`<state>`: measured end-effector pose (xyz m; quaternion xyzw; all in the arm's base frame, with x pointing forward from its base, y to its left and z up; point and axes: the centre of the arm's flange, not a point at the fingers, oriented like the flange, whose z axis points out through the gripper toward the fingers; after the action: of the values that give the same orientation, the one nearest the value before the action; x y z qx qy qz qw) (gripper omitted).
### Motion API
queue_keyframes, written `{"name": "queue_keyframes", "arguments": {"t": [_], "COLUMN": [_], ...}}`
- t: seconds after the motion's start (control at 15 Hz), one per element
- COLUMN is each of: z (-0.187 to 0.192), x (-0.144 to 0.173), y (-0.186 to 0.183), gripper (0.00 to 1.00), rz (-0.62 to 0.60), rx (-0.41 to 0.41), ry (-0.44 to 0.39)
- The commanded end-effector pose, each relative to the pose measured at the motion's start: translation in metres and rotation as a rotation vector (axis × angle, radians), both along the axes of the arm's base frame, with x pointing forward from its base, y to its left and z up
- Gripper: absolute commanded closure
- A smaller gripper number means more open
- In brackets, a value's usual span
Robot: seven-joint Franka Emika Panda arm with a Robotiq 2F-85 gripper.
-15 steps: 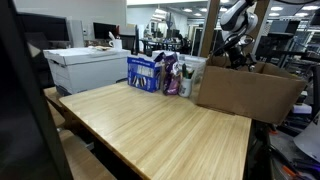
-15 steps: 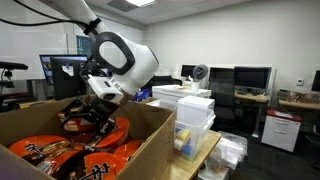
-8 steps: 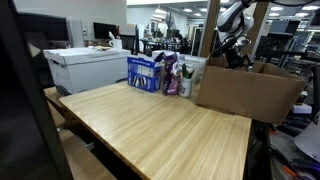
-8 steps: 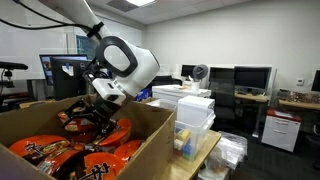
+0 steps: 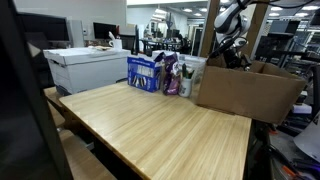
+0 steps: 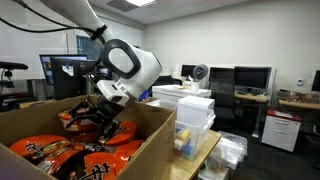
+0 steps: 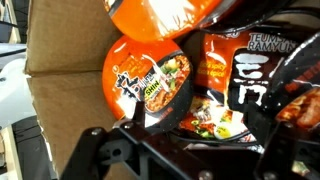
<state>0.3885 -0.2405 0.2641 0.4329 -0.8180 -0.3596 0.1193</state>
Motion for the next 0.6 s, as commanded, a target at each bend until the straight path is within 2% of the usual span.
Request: {"name": "queue_keyframes", "arguments": {"t": [0.0,0.53], "z": [-0.001,-0.003], "x": [0.006,0.018], "y": [-0.008,0.001], "gripper": [0.00,0.00], "rz": [-0.007,0.079], "rx": [0.007,0.015], "ry": [-0.009,-0.025]}}
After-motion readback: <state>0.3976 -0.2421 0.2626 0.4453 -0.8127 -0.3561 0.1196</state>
